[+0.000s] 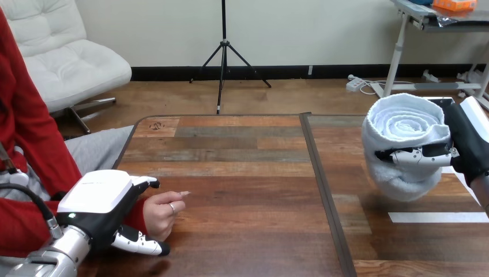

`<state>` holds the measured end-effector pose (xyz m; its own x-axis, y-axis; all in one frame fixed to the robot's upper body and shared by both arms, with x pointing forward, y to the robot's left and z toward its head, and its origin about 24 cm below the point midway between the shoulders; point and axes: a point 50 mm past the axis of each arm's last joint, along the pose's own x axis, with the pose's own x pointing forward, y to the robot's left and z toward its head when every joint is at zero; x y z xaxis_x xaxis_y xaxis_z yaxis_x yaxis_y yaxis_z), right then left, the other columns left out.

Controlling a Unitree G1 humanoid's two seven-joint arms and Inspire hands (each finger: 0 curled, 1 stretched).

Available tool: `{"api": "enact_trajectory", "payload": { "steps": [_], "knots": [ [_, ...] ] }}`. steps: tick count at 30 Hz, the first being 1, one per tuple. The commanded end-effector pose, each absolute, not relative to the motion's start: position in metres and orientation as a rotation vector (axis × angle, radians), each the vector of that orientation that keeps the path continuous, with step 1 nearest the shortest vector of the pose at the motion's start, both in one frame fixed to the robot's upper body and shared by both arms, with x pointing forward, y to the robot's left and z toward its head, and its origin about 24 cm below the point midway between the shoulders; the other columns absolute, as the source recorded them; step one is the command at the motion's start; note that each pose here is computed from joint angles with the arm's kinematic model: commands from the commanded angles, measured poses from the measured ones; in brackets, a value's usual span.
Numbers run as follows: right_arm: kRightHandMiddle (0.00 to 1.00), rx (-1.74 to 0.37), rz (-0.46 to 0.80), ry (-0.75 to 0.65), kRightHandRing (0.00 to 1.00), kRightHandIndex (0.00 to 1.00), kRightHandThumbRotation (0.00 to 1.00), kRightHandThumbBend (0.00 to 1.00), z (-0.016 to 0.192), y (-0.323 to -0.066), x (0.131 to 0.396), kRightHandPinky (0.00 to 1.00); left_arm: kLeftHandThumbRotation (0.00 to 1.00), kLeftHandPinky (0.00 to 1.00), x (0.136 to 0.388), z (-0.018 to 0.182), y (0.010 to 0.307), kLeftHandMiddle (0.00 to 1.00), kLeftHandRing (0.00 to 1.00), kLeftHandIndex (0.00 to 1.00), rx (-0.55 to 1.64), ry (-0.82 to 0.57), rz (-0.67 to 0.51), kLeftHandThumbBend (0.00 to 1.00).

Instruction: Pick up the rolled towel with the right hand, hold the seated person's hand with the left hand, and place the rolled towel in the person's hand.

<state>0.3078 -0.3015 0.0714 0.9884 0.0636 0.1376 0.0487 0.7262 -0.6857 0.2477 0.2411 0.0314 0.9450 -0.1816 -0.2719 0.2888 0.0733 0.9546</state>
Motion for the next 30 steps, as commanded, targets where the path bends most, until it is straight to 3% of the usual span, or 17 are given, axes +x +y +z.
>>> {"api": "enact_trajectory", "payload": {
  "steps": [1, 30],
  "knots": [
    [0.44, -0.715, -0.050, -0.260, 0.41, 0.44, 0.00, 0.79, 0.0966, -0.3023, 0.3167, 0.37, 0.46, 0.81, 0.2658, 0.0494, 0.2442, 0.84, 0.83, 0.82, 1.507, 0.046, -0.313, 1.00],
    [0.43, -0.724, -0.050, -0.278, 0.40, 0.43, 0.00, 0.80, 0.1008, -0.3037, 0.3162, 0.35, 0.33, 0.78, 0.2690, 0.0407, 0.2501, 0.80, 0.80, 0.79, 1.544, 0.101, -0.303, 1.00]
  ]
}}
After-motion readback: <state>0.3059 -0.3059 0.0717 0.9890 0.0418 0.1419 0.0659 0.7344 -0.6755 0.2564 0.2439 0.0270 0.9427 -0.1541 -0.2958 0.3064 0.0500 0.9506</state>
